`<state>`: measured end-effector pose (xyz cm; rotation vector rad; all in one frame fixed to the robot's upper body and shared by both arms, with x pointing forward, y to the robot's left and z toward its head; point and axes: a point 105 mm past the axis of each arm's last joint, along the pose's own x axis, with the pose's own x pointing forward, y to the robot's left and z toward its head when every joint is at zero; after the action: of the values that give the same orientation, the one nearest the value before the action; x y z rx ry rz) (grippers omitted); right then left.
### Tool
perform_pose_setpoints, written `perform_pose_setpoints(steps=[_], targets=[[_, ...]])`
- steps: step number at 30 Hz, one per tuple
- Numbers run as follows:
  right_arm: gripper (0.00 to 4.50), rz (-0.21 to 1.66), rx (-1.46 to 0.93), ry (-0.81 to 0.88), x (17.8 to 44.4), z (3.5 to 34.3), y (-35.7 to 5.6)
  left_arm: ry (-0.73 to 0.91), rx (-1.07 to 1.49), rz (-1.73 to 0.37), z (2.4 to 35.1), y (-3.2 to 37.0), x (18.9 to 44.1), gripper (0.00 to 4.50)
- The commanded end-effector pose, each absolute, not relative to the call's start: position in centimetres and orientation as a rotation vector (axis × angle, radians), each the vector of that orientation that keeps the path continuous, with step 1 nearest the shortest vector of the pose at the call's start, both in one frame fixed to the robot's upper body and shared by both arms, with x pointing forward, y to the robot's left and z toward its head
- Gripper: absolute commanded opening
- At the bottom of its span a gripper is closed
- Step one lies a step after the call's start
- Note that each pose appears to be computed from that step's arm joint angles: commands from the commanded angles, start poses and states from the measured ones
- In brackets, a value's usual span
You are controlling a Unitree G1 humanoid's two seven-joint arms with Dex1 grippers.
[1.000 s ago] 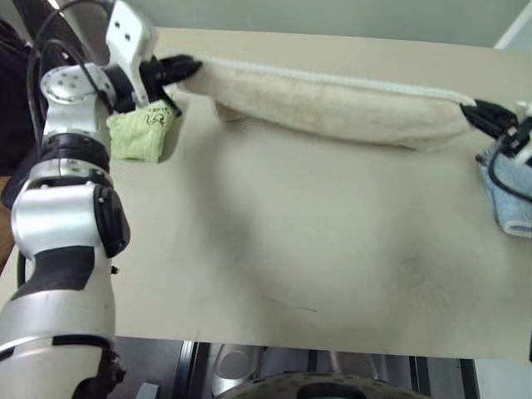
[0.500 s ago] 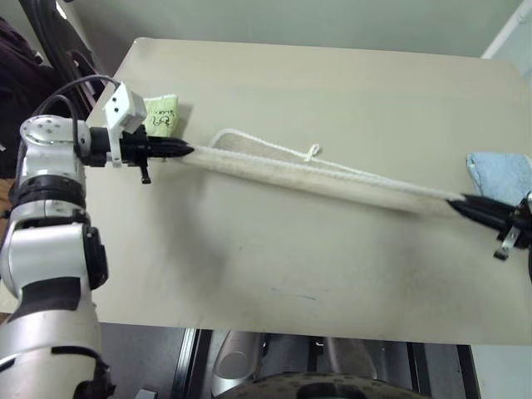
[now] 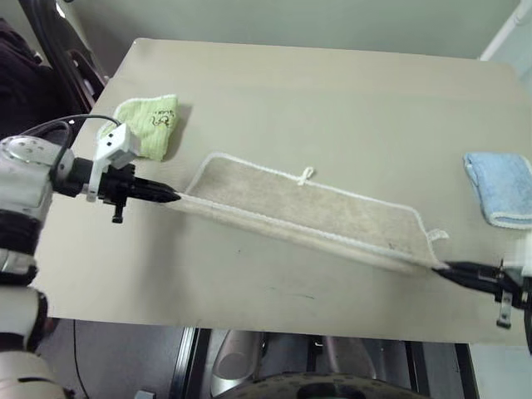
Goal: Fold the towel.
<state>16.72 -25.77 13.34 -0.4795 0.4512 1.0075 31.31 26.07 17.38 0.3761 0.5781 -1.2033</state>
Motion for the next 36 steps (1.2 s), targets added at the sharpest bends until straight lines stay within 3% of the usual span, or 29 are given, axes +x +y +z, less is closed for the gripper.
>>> perform_pose_setpoints(steps=[1,8,14,23,36], targets=[[0.00,0.936,-0.556,0.526,15.8,13.1,-28.4,0.604,0.334,-1.191,19.4,27.3,29.7,0.04],[0.00,0.895,-0.601,0.505,16.9,13.4,-29.3,0.674,0.276,-1.254,18.5,26.0,27.8,0.04],[0.00,0.841,-0.613,0.458,19.2,13.2,-29.4,0.628,0.281,-1.200,16.9,26.2,30.2,0.04],[0.00,0.778,-0.634,0.404,22.2,12.6,-29.4,0.409,0.316,-1.075,15.0,25.1,35.6,0.04],[0.00,0.734,-0.631,0.305,26.1,12.5,-28.7,0.360,0.364,-1.039,15.2,24.7,37.4,0.04]])
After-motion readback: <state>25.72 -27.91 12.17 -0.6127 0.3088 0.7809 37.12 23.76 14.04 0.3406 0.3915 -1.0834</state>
